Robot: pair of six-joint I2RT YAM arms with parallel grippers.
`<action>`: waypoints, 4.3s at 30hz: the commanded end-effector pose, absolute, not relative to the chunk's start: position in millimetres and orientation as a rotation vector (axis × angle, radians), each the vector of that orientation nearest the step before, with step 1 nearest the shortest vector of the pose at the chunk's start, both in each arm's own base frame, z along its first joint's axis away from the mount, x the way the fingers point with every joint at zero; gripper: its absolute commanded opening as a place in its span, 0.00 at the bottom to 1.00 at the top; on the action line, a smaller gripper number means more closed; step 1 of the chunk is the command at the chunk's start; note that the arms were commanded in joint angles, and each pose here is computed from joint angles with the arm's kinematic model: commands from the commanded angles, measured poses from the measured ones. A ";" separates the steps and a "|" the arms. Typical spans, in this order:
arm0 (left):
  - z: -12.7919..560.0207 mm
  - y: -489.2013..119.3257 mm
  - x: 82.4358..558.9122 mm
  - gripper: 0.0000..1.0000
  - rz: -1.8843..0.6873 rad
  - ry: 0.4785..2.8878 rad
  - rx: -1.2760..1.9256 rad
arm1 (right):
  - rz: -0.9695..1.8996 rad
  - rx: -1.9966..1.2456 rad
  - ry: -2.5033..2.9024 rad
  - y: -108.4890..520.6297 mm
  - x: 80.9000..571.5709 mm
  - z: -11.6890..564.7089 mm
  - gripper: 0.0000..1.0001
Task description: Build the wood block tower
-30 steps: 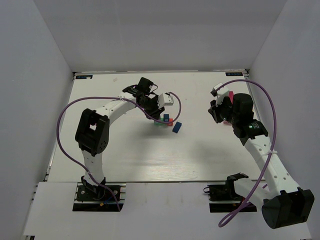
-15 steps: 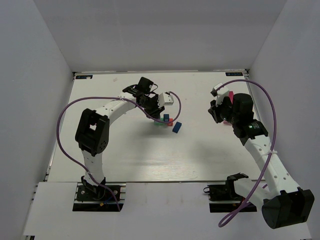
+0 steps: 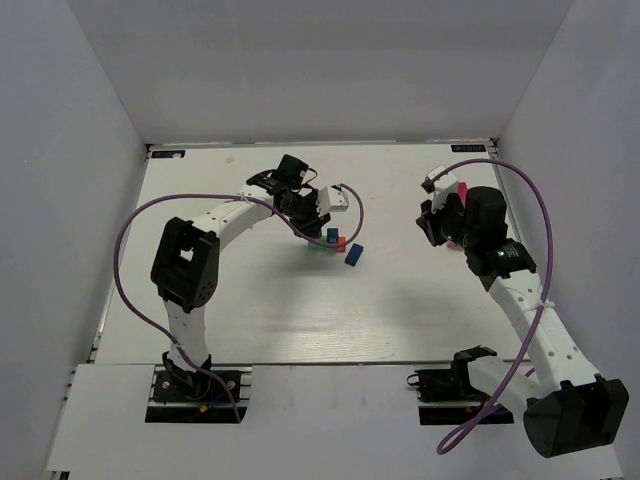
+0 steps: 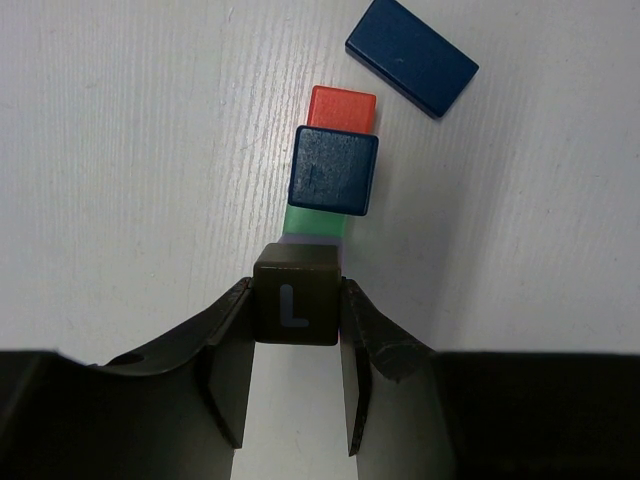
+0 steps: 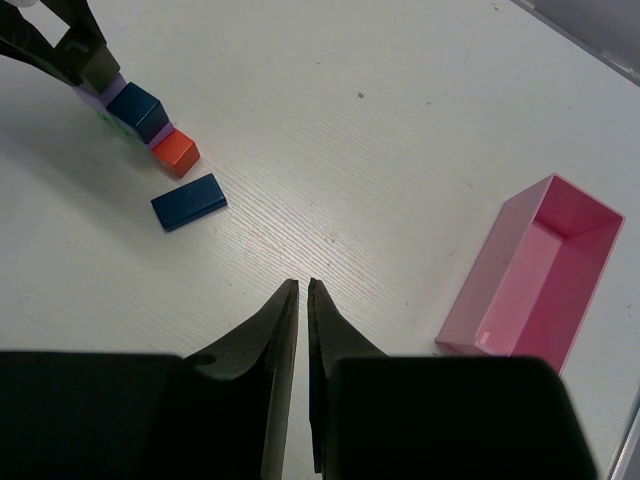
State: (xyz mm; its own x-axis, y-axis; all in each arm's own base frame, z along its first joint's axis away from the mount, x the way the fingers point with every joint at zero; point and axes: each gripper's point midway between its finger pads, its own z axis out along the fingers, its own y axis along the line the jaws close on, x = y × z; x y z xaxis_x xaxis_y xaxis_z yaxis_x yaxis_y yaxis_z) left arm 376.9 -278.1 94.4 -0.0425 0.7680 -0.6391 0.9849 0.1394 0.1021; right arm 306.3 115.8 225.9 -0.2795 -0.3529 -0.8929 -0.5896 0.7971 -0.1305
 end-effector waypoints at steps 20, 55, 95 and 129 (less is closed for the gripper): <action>99.2 -279.8 375.3 0.10 -0.486 1.802 1.713 | 0.281 -0.725 1.864 118.9 306.2 232.7 0.15; 92.3 -272.5 372.1 0.43 -0.459 1.832 1.719 | 0.283 -0.724 1.862 119.2 306.2 233.4 0.15; 234.5 -173.3 312.3 1.00 -0.252 1.866 0.679 | 0.563 -1.495 1.556 206.3 269.9 159.7 0.64; 211.8 -154.5 314.5 1.00 -0.228 1.987 0.398 | 0.541 -1.125 2.128 269.3 381.1 88.5 0.24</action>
State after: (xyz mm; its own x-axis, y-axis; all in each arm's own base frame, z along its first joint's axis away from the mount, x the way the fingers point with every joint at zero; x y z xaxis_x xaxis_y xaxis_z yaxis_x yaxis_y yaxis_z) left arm 311.4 -150.5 194.7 -0.4363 0.1995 -0.8774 0.3654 0.9304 0.0298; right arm 374.6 261.4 77.3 -0.3983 -0.5902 -0.7022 -0.8458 0.5325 0.0323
